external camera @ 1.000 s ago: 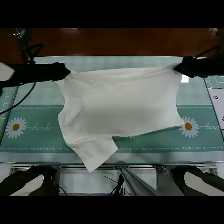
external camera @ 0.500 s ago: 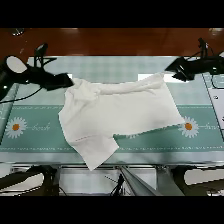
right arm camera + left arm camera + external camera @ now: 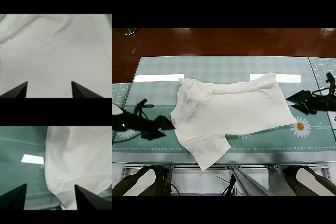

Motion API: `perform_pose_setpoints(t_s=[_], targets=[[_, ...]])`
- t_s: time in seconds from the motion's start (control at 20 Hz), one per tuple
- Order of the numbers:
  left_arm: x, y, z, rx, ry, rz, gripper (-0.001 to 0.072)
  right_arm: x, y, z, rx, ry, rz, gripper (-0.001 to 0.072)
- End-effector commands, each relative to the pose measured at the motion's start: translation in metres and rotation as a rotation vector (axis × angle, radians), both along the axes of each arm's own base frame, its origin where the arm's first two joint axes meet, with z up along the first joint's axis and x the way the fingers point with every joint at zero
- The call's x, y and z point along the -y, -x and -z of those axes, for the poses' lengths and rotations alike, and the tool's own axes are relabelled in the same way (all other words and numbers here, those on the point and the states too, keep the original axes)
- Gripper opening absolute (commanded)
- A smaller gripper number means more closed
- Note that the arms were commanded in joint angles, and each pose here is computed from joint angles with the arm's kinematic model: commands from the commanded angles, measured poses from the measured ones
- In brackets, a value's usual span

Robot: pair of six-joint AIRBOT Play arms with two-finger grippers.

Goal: Fold the shirts.

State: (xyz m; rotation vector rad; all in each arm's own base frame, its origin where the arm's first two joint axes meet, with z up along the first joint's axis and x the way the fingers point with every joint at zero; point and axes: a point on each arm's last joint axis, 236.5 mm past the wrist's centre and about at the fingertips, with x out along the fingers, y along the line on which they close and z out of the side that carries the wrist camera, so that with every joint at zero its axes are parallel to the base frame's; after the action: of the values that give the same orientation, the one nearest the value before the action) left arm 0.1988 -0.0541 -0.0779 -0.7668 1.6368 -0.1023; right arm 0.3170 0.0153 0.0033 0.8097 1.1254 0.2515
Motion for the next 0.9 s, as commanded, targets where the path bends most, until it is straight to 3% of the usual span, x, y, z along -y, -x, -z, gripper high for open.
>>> perform_pose_setpoints(t_s=[0.0, 0.35, 0.4, 0.45, 0.6, 0.75, 0.85], targets=[[0.036, 0.032, 0.023, -0.051, 0.119, -0.108, 0.0702, -0.026, 0.033, 0.015, 0.027, -0.024, 0.058, 0.0625], [0.065, -0.001, 0.035, 0.137, 0.175, -0.192, 0.0689, -0.037, 0.04, 0.014, 0.003, -0.054, 0.075, 0.0625], [0.066, -0.002, 0.037, 0.147, 0.164, -0.181, 0.0526, -0.03, 0.037, 0.013, 0.005, -0.049, 0.108, 0.0626], [0.069, 0.0, 0.037, 0.153, 0.164, -0.158, 0.006, -0.018, 0.033, 0.01, 0.008, -0.049, 0.155, 0.0625], [0.074, 0.003, 0.033, 0.17, 0.182, -0.108, 0.0032, 0.049, 0.039, 0.017, -0.038, 0.022, 0.35, 0.0625], [0.075, 0.004, 0.032, 0.173, 0.189, -0.101, 0.0032, 0.098, 0.093, 0.055, -0.27, 0.179, 0.463, 0.0625], [0.074, 0.004, 0.032, 0.173, 0.189, -0.101, 0.0032, 0.096, 0.092, 0.062, -0.294, 0.151, 0.461, 0.0625]])
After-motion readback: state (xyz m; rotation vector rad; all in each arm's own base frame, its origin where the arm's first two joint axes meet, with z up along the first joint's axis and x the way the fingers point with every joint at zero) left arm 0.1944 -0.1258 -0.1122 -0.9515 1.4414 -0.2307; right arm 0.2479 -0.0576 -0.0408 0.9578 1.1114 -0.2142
